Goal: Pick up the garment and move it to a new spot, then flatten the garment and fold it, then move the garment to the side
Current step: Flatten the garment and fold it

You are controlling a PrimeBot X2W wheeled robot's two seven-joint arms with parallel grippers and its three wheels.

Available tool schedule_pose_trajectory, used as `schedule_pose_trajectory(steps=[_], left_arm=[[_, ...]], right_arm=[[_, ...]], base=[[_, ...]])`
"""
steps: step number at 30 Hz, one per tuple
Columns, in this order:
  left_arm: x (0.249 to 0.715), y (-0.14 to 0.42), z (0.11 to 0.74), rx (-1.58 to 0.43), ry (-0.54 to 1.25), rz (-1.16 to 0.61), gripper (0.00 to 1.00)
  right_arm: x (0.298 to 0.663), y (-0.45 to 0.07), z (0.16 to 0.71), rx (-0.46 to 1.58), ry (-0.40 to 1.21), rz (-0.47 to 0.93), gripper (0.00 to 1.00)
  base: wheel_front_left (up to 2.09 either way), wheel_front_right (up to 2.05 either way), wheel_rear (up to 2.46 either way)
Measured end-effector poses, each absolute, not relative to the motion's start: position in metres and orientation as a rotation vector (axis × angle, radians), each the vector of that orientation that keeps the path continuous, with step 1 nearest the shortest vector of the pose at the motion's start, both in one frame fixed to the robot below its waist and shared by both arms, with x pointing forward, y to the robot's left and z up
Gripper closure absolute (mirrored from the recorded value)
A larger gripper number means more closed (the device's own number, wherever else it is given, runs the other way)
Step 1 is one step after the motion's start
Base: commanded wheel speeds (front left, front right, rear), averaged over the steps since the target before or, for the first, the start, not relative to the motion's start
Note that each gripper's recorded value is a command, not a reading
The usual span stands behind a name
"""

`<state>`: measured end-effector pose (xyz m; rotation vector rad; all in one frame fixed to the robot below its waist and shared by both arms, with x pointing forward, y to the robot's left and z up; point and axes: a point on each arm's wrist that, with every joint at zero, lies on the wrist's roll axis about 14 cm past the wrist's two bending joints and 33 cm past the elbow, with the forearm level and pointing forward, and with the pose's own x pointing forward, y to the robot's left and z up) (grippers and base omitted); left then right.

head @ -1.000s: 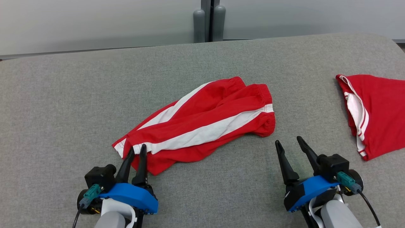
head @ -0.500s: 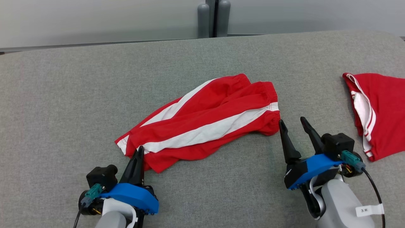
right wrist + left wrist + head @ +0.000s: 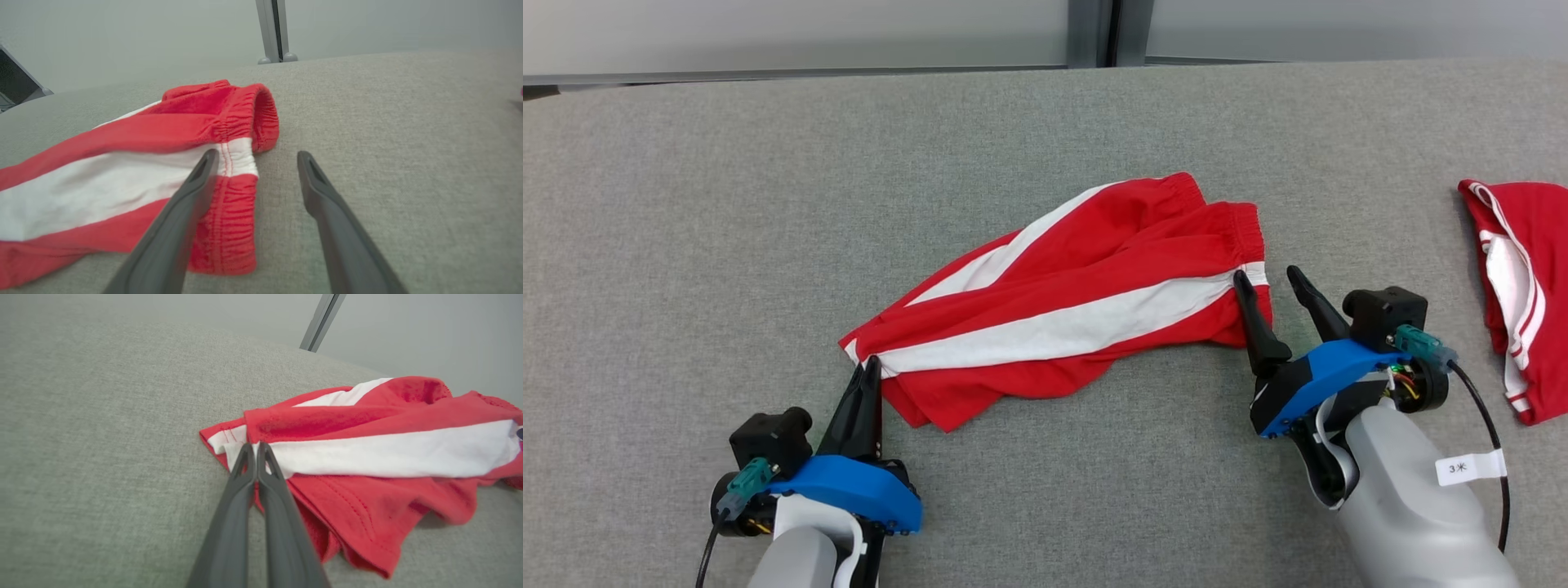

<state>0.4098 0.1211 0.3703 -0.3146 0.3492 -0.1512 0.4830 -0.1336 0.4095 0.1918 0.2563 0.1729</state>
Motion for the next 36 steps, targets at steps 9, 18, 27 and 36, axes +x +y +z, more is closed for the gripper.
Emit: schedule_pose_trajectory(steps=[9, 18, 27, 36], left_arm=[[0.412, 0.129, 0.367, -0.311, 0.354, -0.129, 1.00], [0.413, 0.127, 0.366, -0.312, 0.355, -0.135, 1.00], [0.414, 0.129, 0.376, -0.310, 0.329, -0.129, 1.00], [0.431, 0.146, 0.455, -0.270, 0.083, -0.117, 1.00]], right_arm=[[0.489, -0.121, 0.405, 0.202, 0.277, 0.224, 0.08], [0.488, -0.114, 0.405, 0.200, 0.277, 0.264, 1.00], [0.486, -0.115, 0.419, 0.187, 0.246, 0.278, 1.00], [0.485, -0.115, 0.506, 0.246, 0.005, 0.279, 1.00]], base=[[0.00, 0.00, 0.00], [0.00, 0.00, 0.00], [0.00, 0.00, 0.00], [0.00, 0.00, 0.00]])
